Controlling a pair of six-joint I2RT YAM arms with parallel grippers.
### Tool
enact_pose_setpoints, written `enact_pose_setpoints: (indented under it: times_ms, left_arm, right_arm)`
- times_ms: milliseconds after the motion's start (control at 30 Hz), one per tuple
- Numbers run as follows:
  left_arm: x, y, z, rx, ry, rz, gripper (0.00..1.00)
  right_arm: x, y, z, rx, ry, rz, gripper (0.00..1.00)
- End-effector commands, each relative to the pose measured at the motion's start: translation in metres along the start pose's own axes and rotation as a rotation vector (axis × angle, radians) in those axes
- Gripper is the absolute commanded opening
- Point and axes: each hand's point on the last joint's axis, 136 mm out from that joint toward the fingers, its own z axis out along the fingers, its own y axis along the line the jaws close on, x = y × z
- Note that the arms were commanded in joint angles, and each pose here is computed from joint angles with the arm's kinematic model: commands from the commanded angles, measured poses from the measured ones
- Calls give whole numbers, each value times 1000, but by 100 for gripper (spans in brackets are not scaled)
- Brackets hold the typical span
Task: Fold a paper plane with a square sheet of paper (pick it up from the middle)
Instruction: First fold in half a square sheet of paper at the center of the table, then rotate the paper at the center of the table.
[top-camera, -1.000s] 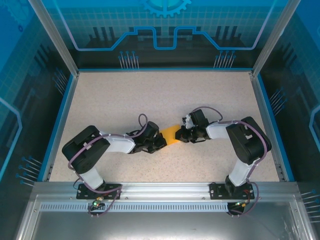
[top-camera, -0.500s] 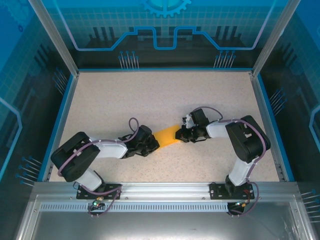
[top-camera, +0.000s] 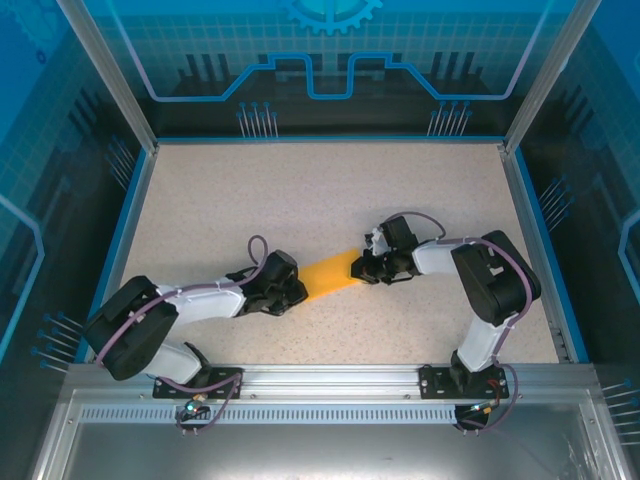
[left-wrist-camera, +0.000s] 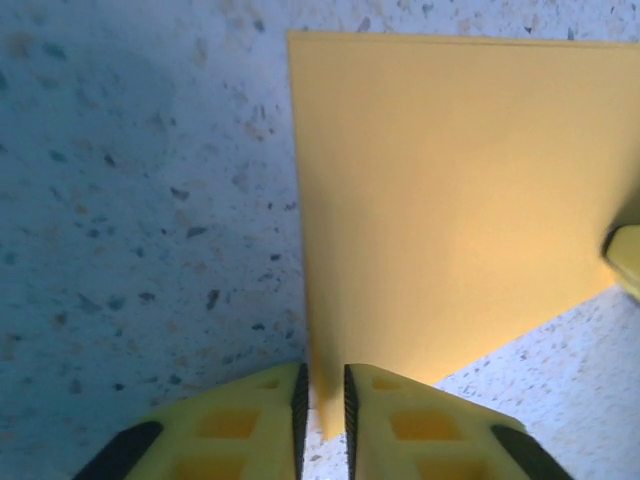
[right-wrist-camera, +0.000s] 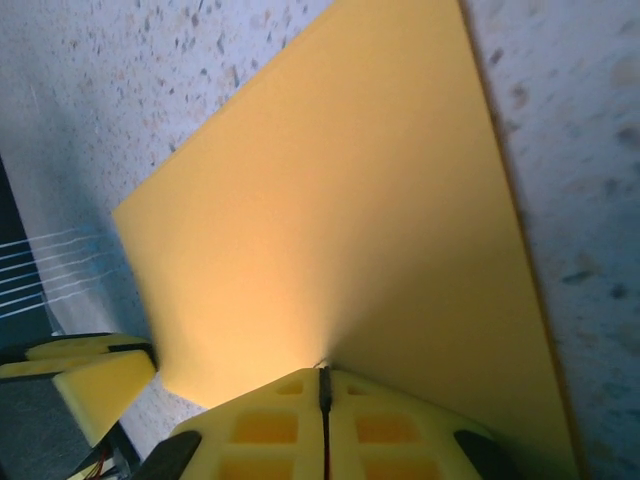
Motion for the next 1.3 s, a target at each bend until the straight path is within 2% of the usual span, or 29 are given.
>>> enact_pose_setpoints:
  times_ms: [0,167,267,533,633,733,1033,1267]
  left_arm:
    - [-9,6,-15,-69,46,81,26]
    - [-50,-35,-39,18,30,127,40]
    - [-76,-45,-54,21,4,128,53]
    - [-134,-14,-87,-40,-114,61,82]
    - [-150,0,-96,-71,-143,33,90]
    - [-157,5,-103,-66,-155,24,98]
    - [-164,18,-113,-65,-194,-42,99]
    - [-162,22,-106,-71,-163,-50,99]
  right_arm:
    - [-2,-32,-13,215,-43,9,9]
    - [-15,23,-35,226,-117,-101,16]
    - [-14,45,-40,236,-143,-127,24]
    - [-2,78,-19,283,-149,-134,42]
    - [-2,90,-8,303,-162,-129,52]
    - [-1,94,8,356,-149,-124,55]
    - [5,104,59,421,-86,-131,56]
    - [19,106,95,452,-25,-178,55]
